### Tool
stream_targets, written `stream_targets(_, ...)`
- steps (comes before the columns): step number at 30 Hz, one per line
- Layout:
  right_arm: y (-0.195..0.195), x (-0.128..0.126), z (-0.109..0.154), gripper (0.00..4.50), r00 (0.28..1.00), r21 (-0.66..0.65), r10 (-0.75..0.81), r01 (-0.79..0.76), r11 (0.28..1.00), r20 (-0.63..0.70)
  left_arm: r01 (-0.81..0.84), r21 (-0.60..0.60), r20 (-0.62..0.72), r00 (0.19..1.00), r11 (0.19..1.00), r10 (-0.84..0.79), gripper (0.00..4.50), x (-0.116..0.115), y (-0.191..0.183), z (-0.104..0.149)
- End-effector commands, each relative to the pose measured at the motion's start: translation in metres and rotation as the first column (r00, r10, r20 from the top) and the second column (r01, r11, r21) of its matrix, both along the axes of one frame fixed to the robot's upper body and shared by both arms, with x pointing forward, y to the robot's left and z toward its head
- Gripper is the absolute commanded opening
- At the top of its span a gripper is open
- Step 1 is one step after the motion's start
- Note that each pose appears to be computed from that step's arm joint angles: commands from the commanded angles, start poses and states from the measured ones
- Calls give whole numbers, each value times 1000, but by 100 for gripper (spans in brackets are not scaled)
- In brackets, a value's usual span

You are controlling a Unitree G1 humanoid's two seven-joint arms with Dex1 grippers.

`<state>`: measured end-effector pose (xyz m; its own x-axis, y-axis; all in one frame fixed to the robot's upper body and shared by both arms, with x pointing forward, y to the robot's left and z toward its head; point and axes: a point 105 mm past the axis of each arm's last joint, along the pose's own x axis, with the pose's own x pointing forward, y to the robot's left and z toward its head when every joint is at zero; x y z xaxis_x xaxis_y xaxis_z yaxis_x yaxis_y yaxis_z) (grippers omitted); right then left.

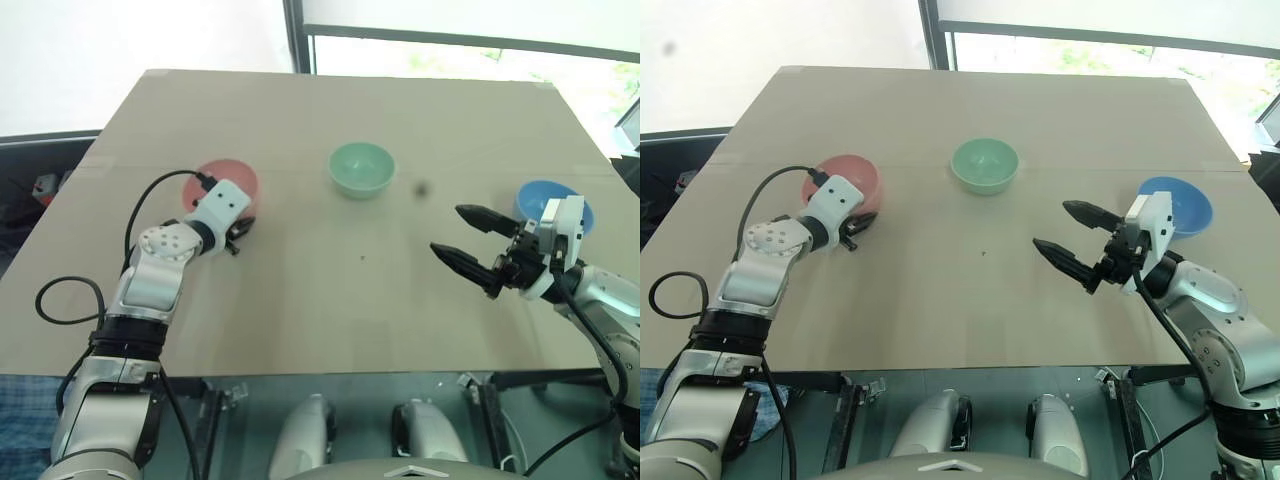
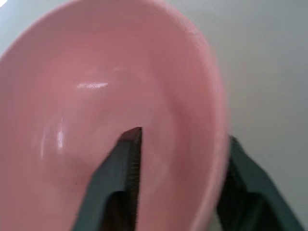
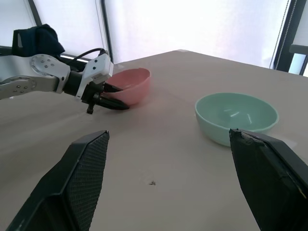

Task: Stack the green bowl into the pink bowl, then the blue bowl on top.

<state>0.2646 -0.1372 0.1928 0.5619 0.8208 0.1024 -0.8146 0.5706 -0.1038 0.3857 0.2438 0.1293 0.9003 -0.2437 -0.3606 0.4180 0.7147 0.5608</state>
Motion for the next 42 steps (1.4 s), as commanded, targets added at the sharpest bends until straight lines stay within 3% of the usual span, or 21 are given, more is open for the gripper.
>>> stream_targets(1,-4,-4,9,420,999,-5,-18,18,1000,46,38,30,31,999,999,-39,29,4,-3,11)
stream_targets(2,-5,-4,9,420,999,-7,-20,20,1000,46,44,31,30,999,999,-45,10,4,-4,11)
stream_targets(6,-6,-6,7,420,999,-8,-27,27,1000,43,82,44,36,996,996,-83,10,7,-11,14)
stream_targets(11,-7,-6,7,420,999,-11,-32,33,999,43,348,91,53,934,933,-354,10,-2,-57,35)
stream_targets(15,-5,-6,5,420,999,-18,-30,31,999,42,633,60,26,772,772,-635,10,-36,-120,47)
stream_targets(18,-2,-6,4,420,999,-19,-24,25,1000,44,772,170,-19,625,613,-781,10,-59,-143,43)
stream_targets(21,0,-5,5,420,999,-17,-23,24,1000,48,860,161,-84,501,484,-862,10,-81,-158,34)
stream_targets(28,1,-6,4,420,998,-16,-24,24,1000,50,913,192,-199,396,361,-896,10,-96,-159,15)
stream_targets(30,1,-7,4,420,999,-14,-24,25,1000,49,915,204,-197,387,349,-901,95,-96,-160,16)
stream_targets(31,1,-7,4,420,999,-13,-23,24,1000,48,913,208,-187,388,350,-902,100,-95,-160,17)
stream_targets(35,1,-9,3,420,999,-16,-21,21,1000,43,910,219,-139,386,352,-912,253,-94,-163,21)
stream_targets(36,1,-9,2,420,999,-17,-21,22,1000,42,908,219,-120,389,358,-913,262,-93,-164,24)
stream_targets(38,0,-9,2,420,999,-18,-21,22,1000,41,904,211,-75,394,372,-916,350,-92,-167,29)
stream_targets(41,0,-9,2,420,999,-19,-23,24,1000,41,896,118,44,425,427,-904,448,-88,-172,45)
stream_targets(42,0,-9,2,420,999,-20,-24,24,1000,41,893,84,79,437,443,-896,448,-87,-173,50)
